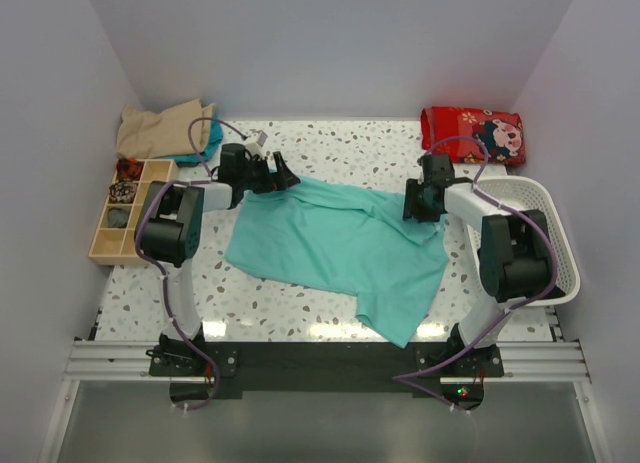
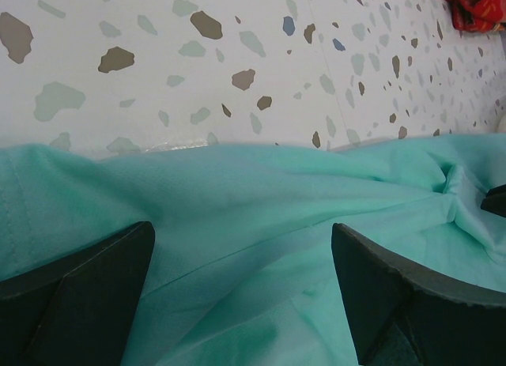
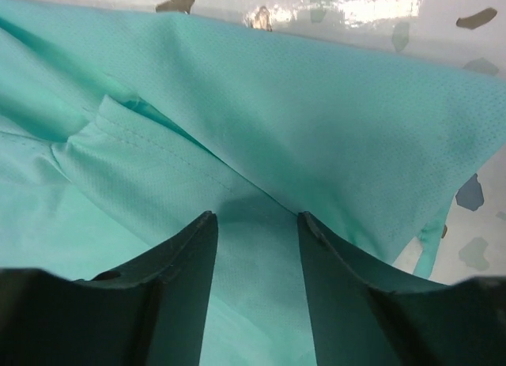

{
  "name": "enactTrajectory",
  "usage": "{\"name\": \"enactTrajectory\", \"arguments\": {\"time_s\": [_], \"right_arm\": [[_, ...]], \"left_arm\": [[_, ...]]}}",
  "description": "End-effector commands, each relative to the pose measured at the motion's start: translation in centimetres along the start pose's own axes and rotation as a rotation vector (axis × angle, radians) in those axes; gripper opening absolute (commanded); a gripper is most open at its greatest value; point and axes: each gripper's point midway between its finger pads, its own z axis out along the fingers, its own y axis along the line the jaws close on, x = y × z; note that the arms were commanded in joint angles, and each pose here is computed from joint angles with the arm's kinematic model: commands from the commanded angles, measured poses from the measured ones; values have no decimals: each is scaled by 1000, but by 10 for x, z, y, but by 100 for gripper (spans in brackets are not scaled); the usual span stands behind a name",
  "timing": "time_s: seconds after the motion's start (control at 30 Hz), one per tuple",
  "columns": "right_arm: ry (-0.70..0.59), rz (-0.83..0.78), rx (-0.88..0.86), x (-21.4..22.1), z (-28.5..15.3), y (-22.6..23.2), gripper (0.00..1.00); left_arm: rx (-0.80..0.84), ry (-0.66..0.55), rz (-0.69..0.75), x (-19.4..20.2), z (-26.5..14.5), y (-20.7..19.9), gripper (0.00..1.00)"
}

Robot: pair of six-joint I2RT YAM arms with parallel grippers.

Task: Fold and stack the t-shirts
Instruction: Fold the flattened tshirt in 1/3 of the way

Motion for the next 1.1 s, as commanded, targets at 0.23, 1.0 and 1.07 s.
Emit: {"name": "enactTrajectory", "arguments": {"time_s": [0.23,1.0,1.07], "right_arm": [[-5,-9,-4,4,-6,-1,39],[135,-136,-268,61,-67,60,4],[219,-153,-272,84,-68,61,4]], "left_arm": [[-42,108,-72,38,5,18,100],[-24,114,-85,42,8,18,100],[-24,115,-86,42,8,18,100]]}}
